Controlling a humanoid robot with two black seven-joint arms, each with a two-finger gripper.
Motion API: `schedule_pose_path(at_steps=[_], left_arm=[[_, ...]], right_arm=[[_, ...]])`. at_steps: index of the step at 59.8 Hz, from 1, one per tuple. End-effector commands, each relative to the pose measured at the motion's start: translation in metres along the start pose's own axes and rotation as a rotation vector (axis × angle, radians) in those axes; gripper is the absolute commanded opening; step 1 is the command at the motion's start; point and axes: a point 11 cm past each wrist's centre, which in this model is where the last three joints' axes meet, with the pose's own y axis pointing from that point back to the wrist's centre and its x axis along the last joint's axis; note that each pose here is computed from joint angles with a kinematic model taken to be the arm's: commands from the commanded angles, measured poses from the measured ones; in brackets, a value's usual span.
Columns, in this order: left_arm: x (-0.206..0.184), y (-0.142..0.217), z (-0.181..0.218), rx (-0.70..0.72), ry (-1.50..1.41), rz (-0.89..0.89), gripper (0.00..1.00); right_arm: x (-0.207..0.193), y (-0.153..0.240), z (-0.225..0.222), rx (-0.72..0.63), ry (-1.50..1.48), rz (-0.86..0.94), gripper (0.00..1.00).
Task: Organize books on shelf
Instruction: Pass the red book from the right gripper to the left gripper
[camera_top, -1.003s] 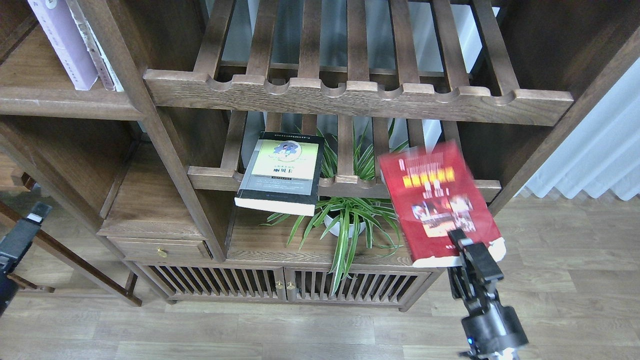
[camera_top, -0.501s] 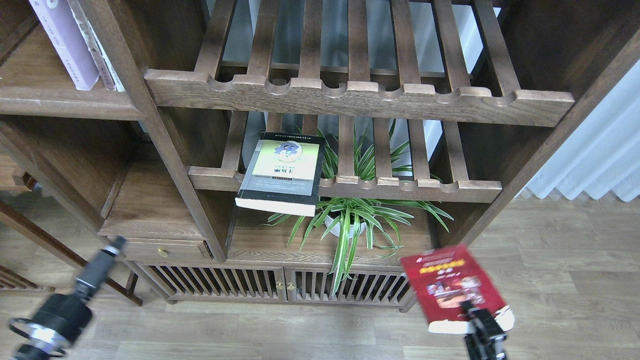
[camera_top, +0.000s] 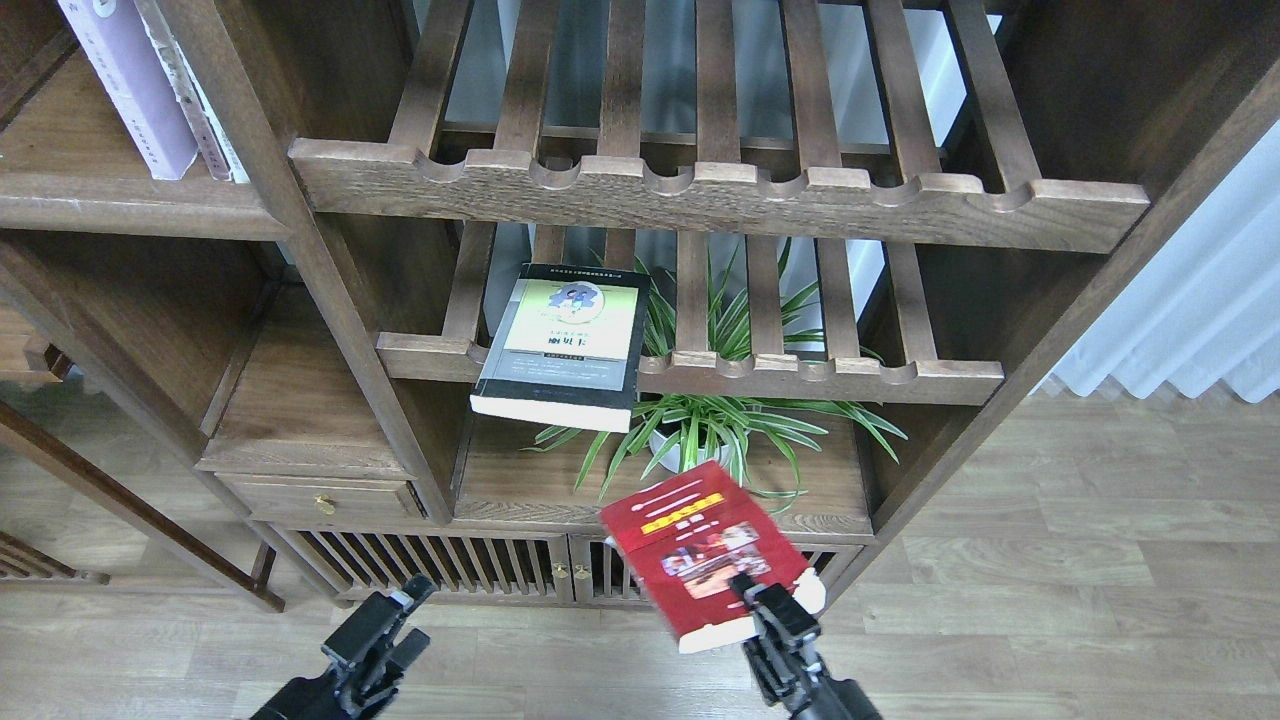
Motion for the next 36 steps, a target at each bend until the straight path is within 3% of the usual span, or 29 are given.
schedule_pose_path(at_steps=[1, 36], left_arm=[[0.000, -0.004, -0.009, -0.006, 0.022, -0.005, 0.99], [-0.009, -0.049, -0.055, 0.031, 0.096, -0.053, 0.95]], right_arm=[[0.000, -0.004, 0.008, -0.040, 0.002, -0.002, 0.04], [0.004, 0.001, 0.039, -0.163, 0.002, 0.012, 0.04]])
